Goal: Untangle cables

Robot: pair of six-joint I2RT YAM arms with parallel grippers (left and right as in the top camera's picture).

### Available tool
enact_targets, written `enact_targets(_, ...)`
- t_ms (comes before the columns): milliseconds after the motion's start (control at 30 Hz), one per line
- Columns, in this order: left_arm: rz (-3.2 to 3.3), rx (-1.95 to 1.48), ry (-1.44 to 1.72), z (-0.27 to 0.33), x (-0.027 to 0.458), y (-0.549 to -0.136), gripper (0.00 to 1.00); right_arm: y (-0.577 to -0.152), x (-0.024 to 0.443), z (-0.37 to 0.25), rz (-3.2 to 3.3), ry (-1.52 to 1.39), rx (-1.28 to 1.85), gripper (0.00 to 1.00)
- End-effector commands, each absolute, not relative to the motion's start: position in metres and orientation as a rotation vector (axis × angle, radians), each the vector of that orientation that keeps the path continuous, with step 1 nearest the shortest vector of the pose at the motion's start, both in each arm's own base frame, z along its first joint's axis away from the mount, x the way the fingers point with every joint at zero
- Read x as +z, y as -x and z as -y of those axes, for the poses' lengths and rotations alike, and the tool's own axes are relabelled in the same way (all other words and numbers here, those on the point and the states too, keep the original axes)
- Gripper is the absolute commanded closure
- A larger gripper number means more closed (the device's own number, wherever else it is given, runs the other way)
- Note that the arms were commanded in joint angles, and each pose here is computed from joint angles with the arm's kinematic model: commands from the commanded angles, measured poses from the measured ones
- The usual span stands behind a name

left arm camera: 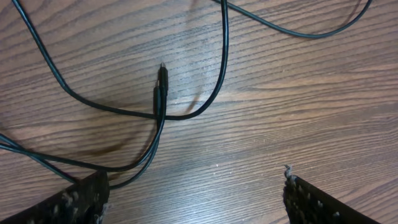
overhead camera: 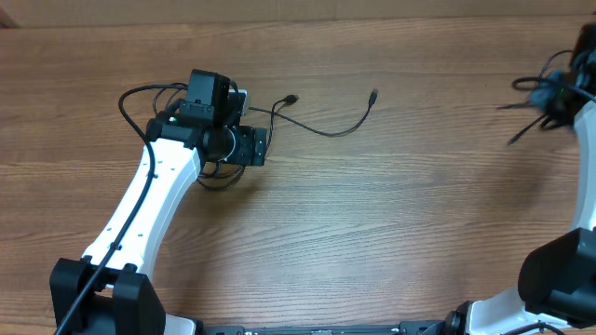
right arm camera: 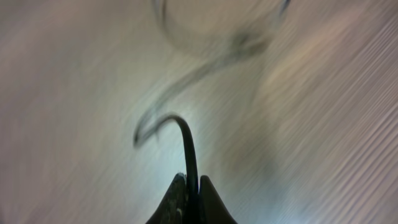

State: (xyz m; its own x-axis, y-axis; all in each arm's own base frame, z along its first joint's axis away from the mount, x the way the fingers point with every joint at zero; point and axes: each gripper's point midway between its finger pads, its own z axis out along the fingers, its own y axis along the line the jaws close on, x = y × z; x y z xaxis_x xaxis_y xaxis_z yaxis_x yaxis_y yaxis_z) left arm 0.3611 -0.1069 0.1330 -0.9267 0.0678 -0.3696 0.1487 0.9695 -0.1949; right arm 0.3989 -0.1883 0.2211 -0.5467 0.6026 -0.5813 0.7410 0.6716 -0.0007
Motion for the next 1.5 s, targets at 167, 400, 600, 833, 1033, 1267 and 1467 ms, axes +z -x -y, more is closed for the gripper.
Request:
enact_targets(167, -2.776, -0.307, -0.131, 0.107, 0.129, -0.356, 0.14, -0.403, 0.301, 0.266, -2.011, -0.942, -0.834, 0.96)
enact_targets(400, -2.786, -0.32, -0.111, 0.108, 0.128, -0.354, 0.14, -0.39, 0.264, 0.321, -2.001, -1.112, -0.779, 0.96)
enact_targets(600, -2.788, -0.342, -0.09, 0.11, 0.129, -0.354, 0.15, -0.371, 0.197, 0.357, -2.073, -1.324, -0.607, 0.96)
enact_targets(833, -2.788, -0.354, -0.093, 0.112, 0.129, -0.354, 0.11, -0.355, 0.134, 0.359, -2.177, -1.506, -0.425, 0.63)
enact_targets(1033, -2.78, -0.346, -0.091, 0.111, 0.131, -0.355, 0.07, -0.391, 0.138, 0.313, -2.276, -1.325, -0.019, 0.18)
enact_targets(1267, -2.703, -0.16, 0.035, 0.083, 0.159, -0.368, 0.0, -0.409, 0.173, 0.228, -2.398, -1.025, 0.357, 0.14)
enact_targets(1467, -2.689, -0.052, 0.448, 0.039, 0.165, -0.358, 0.0, -0.403, 0.178, 0.152, -2.583, -0.822, 0.462, 0.13)
